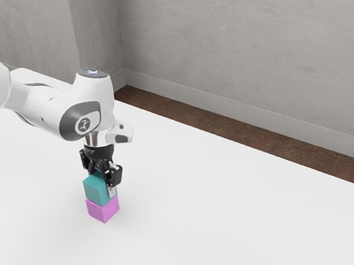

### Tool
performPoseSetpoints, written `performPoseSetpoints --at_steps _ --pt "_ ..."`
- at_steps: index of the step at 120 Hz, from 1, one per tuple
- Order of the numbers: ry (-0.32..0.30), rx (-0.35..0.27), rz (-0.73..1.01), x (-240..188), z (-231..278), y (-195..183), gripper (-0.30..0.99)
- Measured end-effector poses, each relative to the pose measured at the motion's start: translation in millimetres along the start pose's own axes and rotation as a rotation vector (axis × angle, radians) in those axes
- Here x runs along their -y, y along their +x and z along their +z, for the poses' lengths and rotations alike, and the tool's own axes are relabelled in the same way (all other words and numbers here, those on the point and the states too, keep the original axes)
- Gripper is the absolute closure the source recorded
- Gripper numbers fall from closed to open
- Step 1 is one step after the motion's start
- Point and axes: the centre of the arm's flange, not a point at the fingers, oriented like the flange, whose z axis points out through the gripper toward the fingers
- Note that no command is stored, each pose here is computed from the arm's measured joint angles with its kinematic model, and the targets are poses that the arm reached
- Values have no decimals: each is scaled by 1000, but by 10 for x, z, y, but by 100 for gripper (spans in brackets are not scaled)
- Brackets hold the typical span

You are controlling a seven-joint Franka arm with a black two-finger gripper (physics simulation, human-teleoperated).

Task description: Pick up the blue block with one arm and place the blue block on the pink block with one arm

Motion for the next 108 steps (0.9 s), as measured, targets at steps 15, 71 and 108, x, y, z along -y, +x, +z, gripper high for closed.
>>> performPoseSetpoints --at_steps 15,71,108 --pt "0 6 -2 0 31 -9 27" --pt "-30 -103 14 -30 -647 -113 6" --pt "-33 -179 5 102 -1422 12 3"
